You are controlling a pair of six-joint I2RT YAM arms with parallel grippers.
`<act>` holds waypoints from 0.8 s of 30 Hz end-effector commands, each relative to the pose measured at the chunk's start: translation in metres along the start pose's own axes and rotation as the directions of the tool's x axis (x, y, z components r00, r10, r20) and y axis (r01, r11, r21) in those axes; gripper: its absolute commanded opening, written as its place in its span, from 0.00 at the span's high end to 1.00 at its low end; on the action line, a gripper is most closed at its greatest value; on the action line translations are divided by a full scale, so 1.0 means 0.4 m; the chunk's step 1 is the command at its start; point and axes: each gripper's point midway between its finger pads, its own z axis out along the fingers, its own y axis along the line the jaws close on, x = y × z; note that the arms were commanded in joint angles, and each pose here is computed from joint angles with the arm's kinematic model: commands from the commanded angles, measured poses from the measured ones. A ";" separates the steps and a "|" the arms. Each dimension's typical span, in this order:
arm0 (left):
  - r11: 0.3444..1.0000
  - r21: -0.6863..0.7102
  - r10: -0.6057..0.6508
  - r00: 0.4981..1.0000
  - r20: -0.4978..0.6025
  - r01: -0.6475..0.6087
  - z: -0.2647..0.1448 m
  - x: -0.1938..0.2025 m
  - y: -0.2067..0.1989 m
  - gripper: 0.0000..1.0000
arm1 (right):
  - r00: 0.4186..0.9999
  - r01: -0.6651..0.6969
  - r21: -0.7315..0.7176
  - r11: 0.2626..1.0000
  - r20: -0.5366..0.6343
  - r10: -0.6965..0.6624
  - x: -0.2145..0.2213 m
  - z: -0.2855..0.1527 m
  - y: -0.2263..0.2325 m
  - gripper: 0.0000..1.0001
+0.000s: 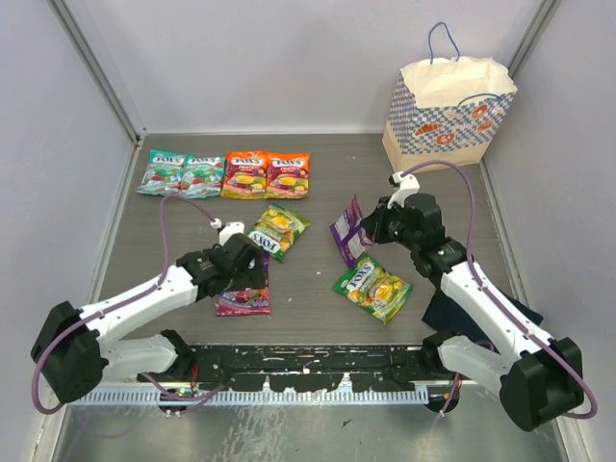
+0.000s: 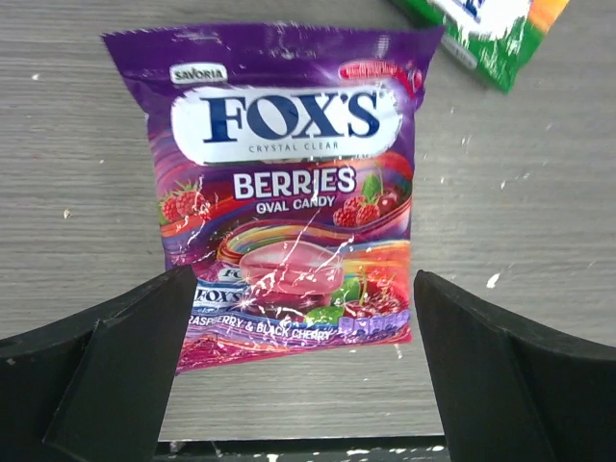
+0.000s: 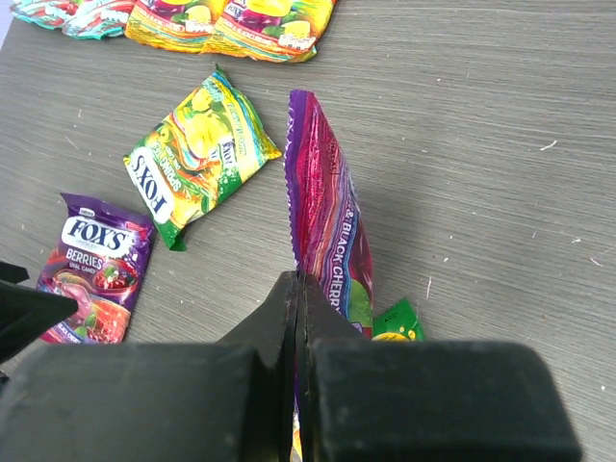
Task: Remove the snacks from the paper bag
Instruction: Move the snack to the center of the board.
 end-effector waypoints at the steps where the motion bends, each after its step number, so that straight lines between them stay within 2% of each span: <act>1: 0.990 0.062 0.130 0.990 -0.063 -0.126 0.029 0.035 -0.025 0.02 | 0.994 0.018 -0.067 0.998 0.107 -0.011 -0.068 -0.016 0.042 0.99; 4: 0.981 -0.019 0.192 0.975 -0.115 -0.195 0.060 0.045 -0.005 0.02 | 0.994 0.020 -0.077 0.997 0.108 -0.012 -0.068 -0.017 0.046 0.99; 8: 0.955 -0.046 0.283 0.945 -0.166 -0.294 0.097 0.037 -0.017 0.02 | 0.994 0.021 -0.081 0.996 0.109 -0.012 -0.069 -0.020 0.049 0.99; 11: 0.949 -0.053 0.295 0.934 -0.203 -0.311 0.131 0.043 -0.016 0.02 | 0.994 0.020 -0.091 0.996 0.110 -0.010 -0.066 -0.024 0.053 0.99; 15: 0.963 -0.056 0.241 0.934 -0.263 -0.264 0.169 0.055 0.015 0.02 | 0.994 0.007 -0.131 0.991 0.107 0.007 -0.056 -0.030 0.068 0.99; 19: 0.988 -0.059 0.117 0.942 -0.314 -0.143 0.195 0.057 0.063 0.02 | 0.994 -0.002 -0.170 0.985 0.107 0.020 -0.049 -0.036 0.084 0.99; 24: 0.992 -0.125 -0.010 0.960 -0.279 -0.026 0.197 -0.006 0.130 0.02 | 0.994 -0.009 -0.231 0.973 0.108 0.035 -0.049 -0.046 0.112 0.99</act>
